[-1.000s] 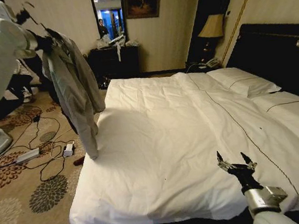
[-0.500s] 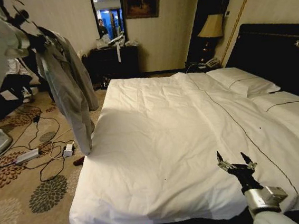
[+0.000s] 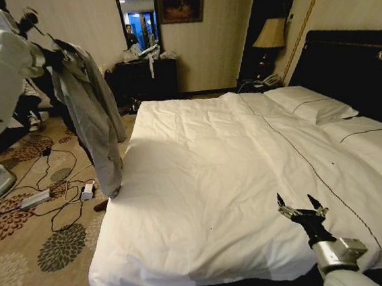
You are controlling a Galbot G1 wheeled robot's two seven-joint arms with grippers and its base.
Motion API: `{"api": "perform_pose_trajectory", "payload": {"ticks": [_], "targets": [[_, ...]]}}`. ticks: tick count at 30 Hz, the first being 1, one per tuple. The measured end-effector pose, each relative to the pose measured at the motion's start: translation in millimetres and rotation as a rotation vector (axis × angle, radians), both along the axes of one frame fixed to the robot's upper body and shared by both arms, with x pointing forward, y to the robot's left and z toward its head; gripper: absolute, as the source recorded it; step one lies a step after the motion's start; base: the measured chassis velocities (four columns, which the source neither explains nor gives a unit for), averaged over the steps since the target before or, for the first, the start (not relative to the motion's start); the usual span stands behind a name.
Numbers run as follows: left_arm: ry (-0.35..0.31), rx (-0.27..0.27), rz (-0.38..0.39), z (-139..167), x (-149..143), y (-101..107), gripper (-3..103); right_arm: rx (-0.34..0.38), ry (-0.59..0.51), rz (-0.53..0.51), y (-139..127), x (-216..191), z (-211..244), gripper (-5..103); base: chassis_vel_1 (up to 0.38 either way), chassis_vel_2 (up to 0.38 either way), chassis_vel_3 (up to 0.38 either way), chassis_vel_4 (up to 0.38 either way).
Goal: Pick up the clothes from the bed and hang them on the clothes hanger.
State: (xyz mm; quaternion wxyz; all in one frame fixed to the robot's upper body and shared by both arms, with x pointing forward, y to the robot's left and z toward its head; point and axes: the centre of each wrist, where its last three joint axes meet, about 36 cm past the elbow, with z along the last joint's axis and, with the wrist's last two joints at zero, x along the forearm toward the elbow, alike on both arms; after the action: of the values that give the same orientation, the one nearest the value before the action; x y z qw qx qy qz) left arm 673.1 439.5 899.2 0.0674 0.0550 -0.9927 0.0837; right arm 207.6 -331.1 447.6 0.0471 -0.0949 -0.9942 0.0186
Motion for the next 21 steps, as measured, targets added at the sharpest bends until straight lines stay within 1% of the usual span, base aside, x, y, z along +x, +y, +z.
{"api": "perform_pose_trajectory", "payload": {"ticks": [5,10,13,15,16,17,19,20,21], "targets": [[0.0,-0.007,0.019,-1,-4,13,16,0.0,0.0,0.0,0,0,0,100,0.0,0.0,0.0,0.0],[-0.001,-0.011,0.026,-1,-6,18,16,0.0,0.0,0.0,0,0,0,100,0.0,0.0,0.0,0.0],[0.007,-0.012,0.026,-2,-5,15,16,0.0,0.0,0.0,0,0,0,100,0.0,0.0,0.0,0.0],[0.019,-0.021,0.039,-3,-4,9,16,0.0,0.0,0.0,0,0,0,100,0.0,0.0,0.0,0.0],[0.024,-0.023,0.043,-4,-4,6,12,0.0,0.0,0.0,0,0,0,100,0.0,0.0,0.0,0.0],[0.024,-0.023,0.043,-4,-4,6,12,0.0,0.0,0.0,0,0,0,100,0.0,0.0,0.0,0.0],[0.032,-0.024,0.042,-5,-4,4,20,0.0,0.0,0.0,0,0,0,100,0.0,0.0,0.0,0.0],[0.032,-0.024,0.04,-4,-5,3,20,0.0,0.0,0.0,0,0,0,100,0.0,0.0,0.0,0.0],[0.032,-0.022,0.039,-3,-6,4,26,0.0,0.0,0.0,0,0,0,100,0.0,0.0,0.0,0.0]]}}
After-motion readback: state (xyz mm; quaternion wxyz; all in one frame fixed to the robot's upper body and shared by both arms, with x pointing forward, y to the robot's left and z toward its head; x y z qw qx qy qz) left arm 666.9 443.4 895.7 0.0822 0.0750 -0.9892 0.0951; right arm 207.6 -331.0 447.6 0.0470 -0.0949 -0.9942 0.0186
